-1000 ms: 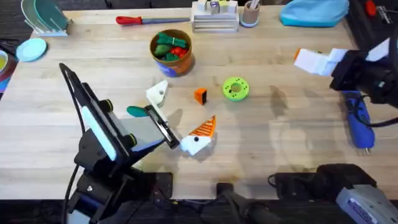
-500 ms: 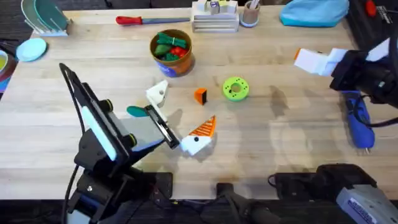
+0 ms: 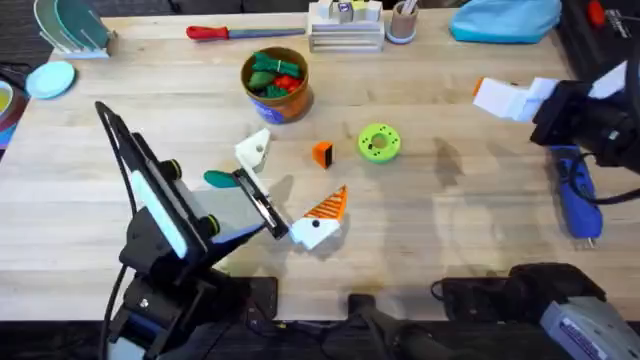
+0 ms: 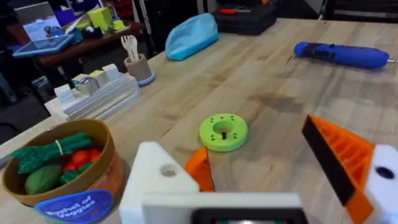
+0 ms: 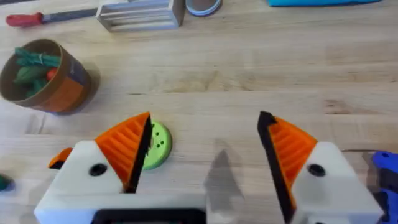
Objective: Pick up the gripper from the table and insert it into the empty holder that is missing its gripper. Then pick up a screw, insert it into the mounting hole, and use the screwdriver to tighten it. Finally, clean up the table by picking up the vegetable and placing it into the bucket.
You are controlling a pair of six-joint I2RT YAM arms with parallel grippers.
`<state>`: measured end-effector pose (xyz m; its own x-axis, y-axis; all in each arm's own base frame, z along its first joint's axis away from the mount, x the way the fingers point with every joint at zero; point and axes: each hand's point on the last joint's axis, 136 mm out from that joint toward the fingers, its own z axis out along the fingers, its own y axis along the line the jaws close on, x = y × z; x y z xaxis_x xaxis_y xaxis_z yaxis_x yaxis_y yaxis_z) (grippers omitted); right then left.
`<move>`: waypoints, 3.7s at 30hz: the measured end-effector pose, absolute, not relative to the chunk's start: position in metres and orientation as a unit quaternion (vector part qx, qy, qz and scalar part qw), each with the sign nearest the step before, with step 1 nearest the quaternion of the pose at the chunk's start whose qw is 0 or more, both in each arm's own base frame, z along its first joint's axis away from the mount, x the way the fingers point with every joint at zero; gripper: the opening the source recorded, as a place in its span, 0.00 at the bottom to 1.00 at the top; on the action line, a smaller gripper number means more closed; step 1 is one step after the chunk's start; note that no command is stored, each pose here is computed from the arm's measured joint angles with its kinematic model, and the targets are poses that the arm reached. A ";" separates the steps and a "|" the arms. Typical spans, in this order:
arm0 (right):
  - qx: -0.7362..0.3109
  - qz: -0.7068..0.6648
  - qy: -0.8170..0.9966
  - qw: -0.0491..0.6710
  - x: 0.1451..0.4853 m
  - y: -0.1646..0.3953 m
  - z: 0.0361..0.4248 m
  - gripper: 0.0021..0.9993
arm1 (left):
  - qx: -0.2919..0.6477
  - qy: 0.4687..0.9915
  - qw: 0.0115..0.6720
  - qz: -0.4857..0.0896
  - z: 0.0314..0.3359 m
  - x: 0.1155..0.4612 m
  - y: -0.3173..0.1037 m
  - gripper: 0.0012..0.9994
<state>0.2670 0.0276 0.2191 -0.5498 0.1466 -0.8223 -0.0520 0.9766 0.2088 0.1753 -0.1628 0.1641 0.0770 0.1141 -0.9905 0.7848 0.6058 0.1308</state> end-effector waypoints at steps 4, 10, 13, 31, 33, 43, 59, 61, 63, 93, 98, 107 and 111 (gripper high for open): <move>0.027 0.111 0.866 0.487 0.273 0.029 0.226 0.99 | 0.358 0.627 0.640 -0.262 0.164 0.175 -0.163 0.99; -0.034 0.159 0.884 0.438 0.283 0.064 0.206 0.99 | 0.335 0.640 0.634 -0.277 0.164 0.177 -0.161 0.99; -0.096 0.177 0.894 0.401 0.287 0.098 0.195 0.99 | 0.323 0.646 0.632 -0.281 0.164 0.179 -0.160 0.99; -0.304 0.208 0.885 0.284 0.269 0.244 0.154 0.99 | 0.313 0.651 0.629 -0.287 0.164 0.180 -0.159 0.99; -0.299 0.208 0.892 0.268 0.267 0.246 0.144 0.99 | 0.313 0.651 0.629 -0.287 0.164 0.179 -0.159 0.99; -0.284 0.230 0.905 0.217 0.273 0.271 0.121 0.99 | 0.313 0.651 0.629 -0.287 0.164 0.179 -0.159 0.99; -0.319 0.223 0.904 0.179 0.257 0.286 0.093 0.78 | 0.313 0.651 0.629 -0.287 0.164 0.180 -0.159 0.99; -0.320 0.222 0.904 0.176 0.256 0.286 0.091 0.73 | 0.313 0.651 0.629 -0.287 0.164 0.179 -0.159 0.99; -0.320 0.220 0.905 0.173 0.256 0.286 0.088 0.67 | 0.313 0.651 0.629 -0.287 0.164 0.180 -0.159 0.99; -0.231 0.242 0.895 0.296 0.321 0.246 0.151 0.01 | 0.313 0.651 0.629 -0.287 0.164 0.179 -0.159 0.99; -0.166 0.265 0.902 0.298 0.331 0.244 0.159 0.01 | 0.313 0.651 0.629 -0.287 0.164 0.180 -0.159 0.99; -0.155 0.398 0.868 0.252 0.322 0.271 0.178 0.01 | 0.313 0.651 0.629 -0.287 0.164 0.180 -0.159 0.99; -0.163 0.463 0.844 0.216 0.314 0.268 0.190 0.01 | 0.313 0.651 0.629 -0.287 0.164 0.180 -0.159 0.99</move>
